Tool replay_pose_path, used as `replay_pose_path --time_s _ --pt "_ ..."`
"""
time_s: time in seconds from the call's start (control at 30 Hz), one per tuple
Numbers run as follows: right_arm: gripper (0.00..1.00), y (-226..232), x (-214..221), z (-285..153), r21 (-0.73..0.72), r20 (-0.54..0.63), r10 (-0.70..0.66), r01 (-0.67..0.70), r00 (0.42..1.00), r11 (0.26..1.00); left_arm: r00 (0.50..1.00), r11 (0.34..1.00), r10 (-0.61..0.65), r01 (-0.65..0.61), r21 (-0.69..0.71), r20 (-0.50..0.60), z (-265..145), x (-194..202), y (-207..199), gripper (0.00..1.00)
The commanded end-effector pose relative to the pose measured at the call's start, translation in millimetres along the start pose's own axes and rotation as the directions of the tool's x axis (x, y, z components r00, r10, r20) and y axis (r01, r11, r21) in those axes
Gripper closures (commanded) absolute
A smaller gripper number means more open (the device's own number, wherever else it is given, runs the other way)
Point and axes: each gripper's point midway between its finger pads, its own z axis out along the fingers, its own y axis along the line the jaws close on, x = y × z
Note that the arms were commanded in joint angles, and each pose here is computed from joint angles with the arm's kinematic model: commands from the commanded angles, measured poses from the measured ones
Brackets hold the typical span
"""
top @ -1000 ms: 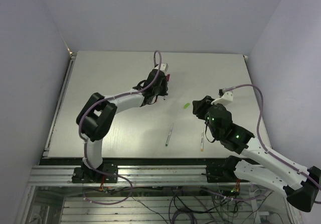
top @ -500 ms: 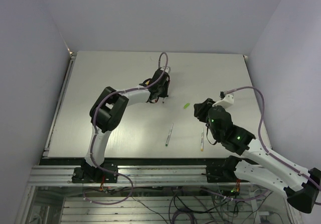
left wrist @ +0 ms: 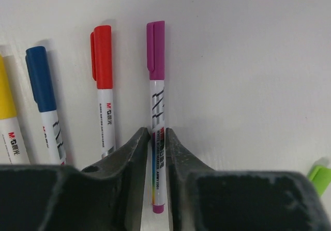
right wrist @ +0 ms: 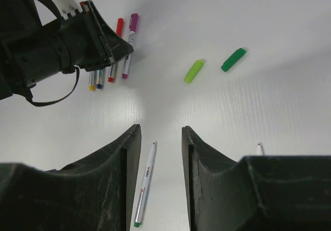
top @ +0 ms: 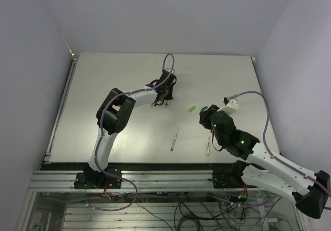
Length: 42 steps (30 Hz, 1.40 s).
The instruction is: Insert the pens into the pen caps
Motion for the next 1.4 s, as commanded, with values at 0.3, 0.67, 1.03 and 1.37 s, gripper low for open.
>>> replay_pose_path --time_s 0.3,0.67,1.03,1.37 --pt "0.64 -3.9 3.2 5.9 0.030 0.004 -0.028 0.028 1.000 0.999 0.997 1.000 -0.010 0.010 -0.010 0.073 -25.9 -40.7 -0.4 0.62" --pt "0.62 -18.3 0.8 10.1 0.152 0.016 -0.007 0.005 1.000 0.988 0.982 0.984 -0.076 0.045 0.173 0.174 -105.7 -70.1 -25.6 0.56" --pt "0.54 -73.1 6.1 47.1 0.362 -0.099 0.054 -0.015 0.994 0.932 0.987 0.970 -0.053 0.015 0.244 0.153 -173.2 13.7 -29.5 0.54" --pt "0.58 -76.5 30.5 67.9 0.356 -0.208 0.031 0.047 0.978 0.933 0.991 0.961 0.022 -0.056 0.271 0.129 -210.9 65.8 -55.1 0.38"
